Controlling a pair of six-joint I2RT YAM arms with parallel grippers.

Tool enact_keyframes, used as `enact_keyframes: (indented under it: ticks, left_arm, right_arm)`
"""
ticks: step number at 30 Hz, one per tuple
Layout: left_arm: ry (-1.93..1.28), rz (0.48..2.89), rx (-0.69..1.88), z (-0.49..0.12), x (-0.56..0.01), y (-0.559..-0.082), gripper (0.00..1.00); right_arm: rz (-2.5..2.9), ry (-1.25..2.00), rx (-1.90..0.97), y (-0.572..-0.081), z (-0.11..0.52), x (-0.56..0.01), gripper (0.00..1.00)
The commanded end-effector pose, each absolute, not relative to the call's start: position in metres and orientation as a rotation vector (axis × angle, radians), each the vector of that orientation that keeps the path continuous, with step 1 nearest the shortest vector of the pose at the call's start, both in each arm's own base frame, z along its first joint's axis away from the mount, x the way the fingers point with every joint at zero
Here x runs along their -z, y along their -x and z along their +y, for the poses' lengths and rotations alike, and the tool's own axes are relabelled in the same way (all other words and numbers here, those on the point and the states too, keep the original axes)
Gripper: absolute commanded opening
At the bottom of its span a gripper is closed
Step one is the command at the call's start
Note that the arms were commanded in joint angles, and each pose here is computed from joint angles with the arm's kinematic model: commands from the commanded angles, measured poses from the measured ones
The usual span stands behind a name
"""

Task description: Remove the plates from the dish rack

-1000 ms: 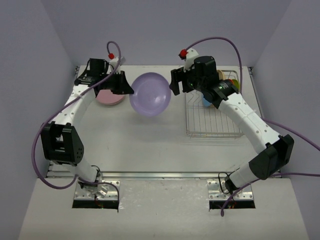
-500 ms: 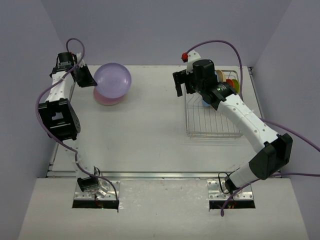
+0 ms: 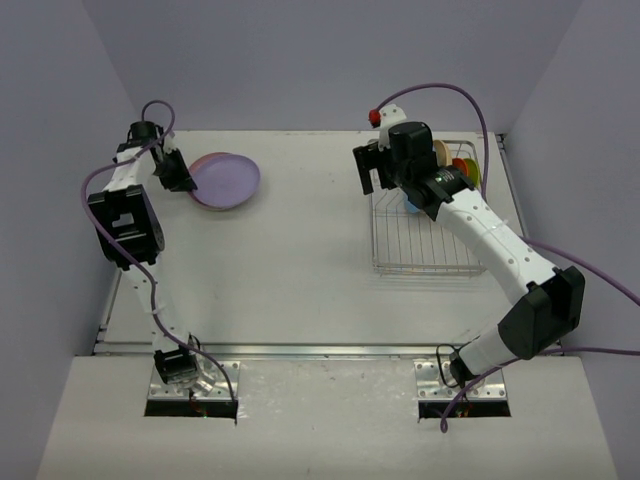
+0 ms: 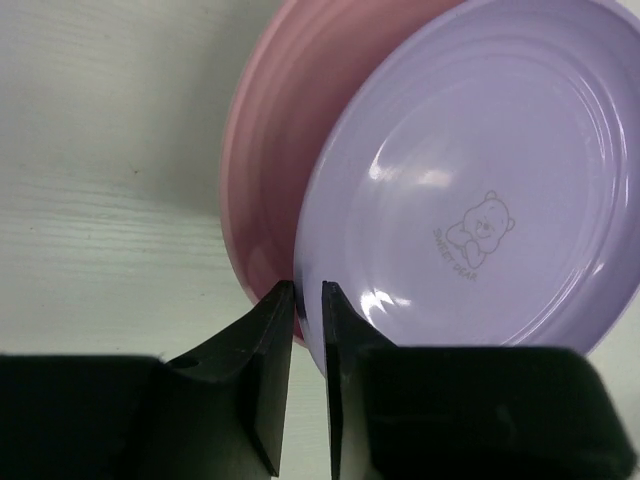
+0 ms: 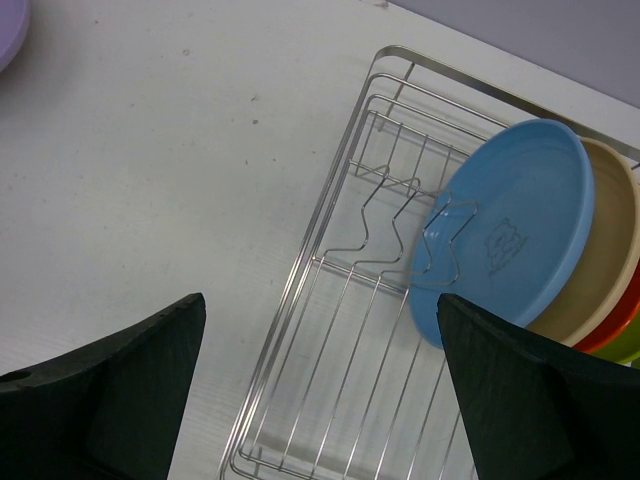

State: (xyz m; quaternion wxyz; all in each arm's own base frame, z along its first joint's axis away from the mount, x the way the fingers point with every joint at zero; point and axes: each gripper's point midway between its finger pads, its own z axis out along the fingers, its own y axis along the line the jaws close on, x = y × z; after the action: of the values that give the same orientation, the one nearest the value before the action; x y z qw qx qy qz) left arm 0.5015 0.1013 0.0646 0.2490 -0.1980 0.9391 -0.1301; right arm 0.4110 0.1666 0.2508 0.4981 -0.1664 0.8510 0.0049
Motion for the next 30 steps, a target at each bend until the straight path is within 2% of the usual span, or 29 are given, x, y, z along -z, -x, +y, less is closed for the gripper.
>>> enact_keyframes:
  ticks: [1, 6, 9, 12, 19, 23, 24, 26, 30]
  left_arm:
    - [0.574, 2.441, 0.301, 0.129, -0.101, -0.515, 0.16]
    - [0.59, 2.423, 0.298, 0.137, -0.105, -0.515, 0.19]
    - [0.58, 2.392, 0.29, 0.139, -0.116, -0.517, 0.39]
    - [0.511, 2.346, 0.304, 0.131, -0.139, -0.517, 0.49]
    - [0.267, 2.273, 0.15, 0.088, -0.177, -0.498, 0.52]
    - [0.102, 2.162, -0.021, 0.057, -0.216, -0.485, 0.53]
    - [0.105, 2.168, -0.044, 0.057, -0.21, -0.481, 0.54]
    - [0.022, 2.117, -0.075, 0.029, -0.227, -0.466, 0.6]
    - [-0.024, 2.063, -0.117, 0.009, -0.245, -0.452, 0.64]
  right_arm:
    - [2.014, 0.355, 0.033, -0.416, 0.154, -0.269, 0.96]
    - [2.024, 0.353, 0.034, -0.416, 0.154, -0.266, 0.95]
    - [2.025, 0.354, 0.059, -0.417, 0.15, -0.265, 0.95]
    - [2.027, 0.352, 0.066, -0.417, 0.148, -0.264, 0.95]
    - [2.038, 0.325, 0.148, -0.424, 0.136, -0.259, 0.93]
    - [2.079, 0.269, 0.283, -0.438, 0.113, -0.248, 0.83]
    - [2.077, 0.251, 0.314, -0.44, 0.108, -0.25, 0.82]
    - [2.098, 0.203, 0.432, -0.45, 0.088, -0.24, 0.73]
    - [2.099, 0.114, 0.569, -0.462, 0.062, -0.236, 0.64]
